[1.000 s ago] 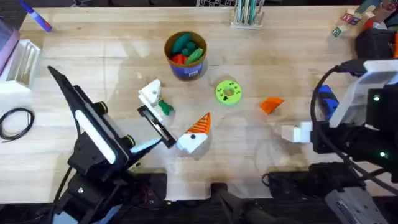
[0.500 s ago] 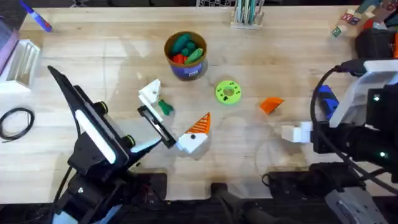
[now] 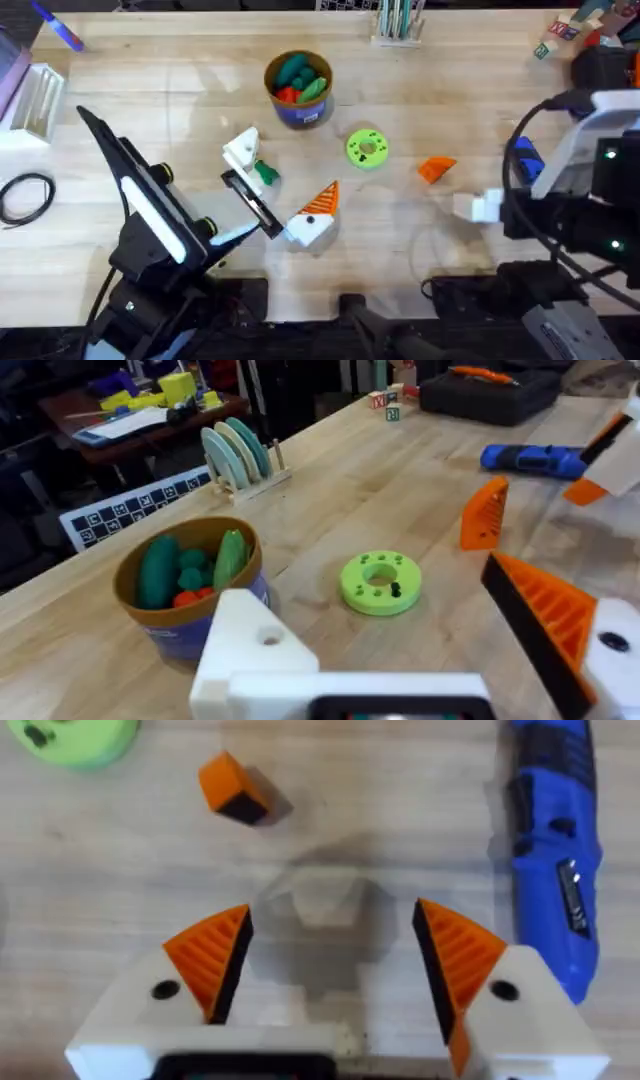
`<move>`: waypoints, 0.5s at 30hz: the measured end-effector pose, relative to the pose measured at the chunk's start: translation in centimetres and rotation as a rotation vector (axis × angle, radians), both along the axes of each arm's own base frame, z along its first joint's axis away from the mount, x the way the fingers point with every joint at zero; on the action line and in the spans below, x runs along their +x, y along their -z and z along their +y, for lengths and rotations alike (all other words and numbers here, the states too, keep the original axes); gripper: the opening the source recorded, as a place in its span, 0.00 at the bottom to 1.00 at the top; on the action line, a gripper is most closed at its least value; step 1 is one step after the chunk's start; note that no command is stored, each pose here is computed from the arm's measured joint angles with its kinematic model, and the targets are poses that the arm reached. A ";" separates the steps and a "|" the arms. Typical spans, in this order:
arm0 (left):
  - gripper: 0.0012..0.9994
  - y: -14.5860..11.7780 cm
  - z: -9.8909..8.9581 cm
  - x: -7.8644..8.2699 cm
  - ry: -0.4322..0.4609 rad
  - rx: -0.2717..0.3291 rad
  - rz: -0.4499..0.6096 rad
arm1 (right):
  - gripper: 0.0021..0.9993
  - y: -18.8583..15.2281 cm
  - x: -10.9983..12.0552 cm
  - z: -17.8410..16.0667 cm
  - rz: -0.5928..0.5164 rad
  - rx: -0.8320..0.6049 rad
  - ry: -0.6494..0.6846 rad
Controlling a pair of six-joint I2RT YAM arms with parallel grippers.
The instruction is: Pick up the gripper from the table and insert it into the empty holder that is missing its gripper. Then pick up a screw, insert it into the mounting hole, and use the screwdriver to tighten it. Finally, clean up the table by picking up the vegetable and placing it into the bucket.
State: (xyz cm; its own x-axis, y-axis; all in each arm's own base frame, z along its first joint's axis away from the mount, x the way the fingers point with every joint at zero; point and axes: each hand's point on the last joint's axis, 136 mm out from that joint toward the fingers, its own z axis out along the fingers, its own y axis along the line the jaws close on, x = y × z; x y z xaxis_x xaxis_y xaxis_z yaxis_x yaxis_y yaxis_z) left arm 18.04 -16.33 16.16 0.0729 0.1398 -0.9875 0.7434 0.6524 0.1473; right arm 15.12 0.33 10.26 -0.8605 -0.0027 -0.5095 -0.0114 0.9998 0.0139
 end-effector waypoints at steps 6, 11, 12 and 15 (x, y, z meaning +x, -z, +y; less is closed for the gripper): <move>0.99 0.0 0.0 0.0 0.000 0.000 0.000 | 0.97 -3.8 4.8 0.5 -0.251 0.022 -0.016; 0.99 0.0 0.0 0.0 0.000 0.000 0.000 | 0.97 -5.3 6.2 1.0 -0.333 0.049 -0.030; 0.99 0.0 0.0 0.0 0.000 0.000 0.000 | 0.97 -5.4 6.2 1.1 -0.335 0.062 -0.030; 0.99 0.0 0.0 0.0 0.000 0.000 0.000 | 0.97 -5.5 6.3 1.9 -0.339 0.111 -0.042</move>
State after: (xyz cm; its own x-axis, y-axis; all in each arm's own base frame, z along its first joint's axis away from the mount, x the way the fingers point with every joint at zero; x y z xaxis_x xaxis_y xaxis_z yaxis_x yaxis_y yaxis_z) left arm 18.04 -16.33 16.16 0.0730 0.1398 -0.9875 0.7437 0.6521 0.1473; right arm 21.38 2.24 15.78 -0.6431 0.0369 -0.7649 -0.0751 0.9910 0.1109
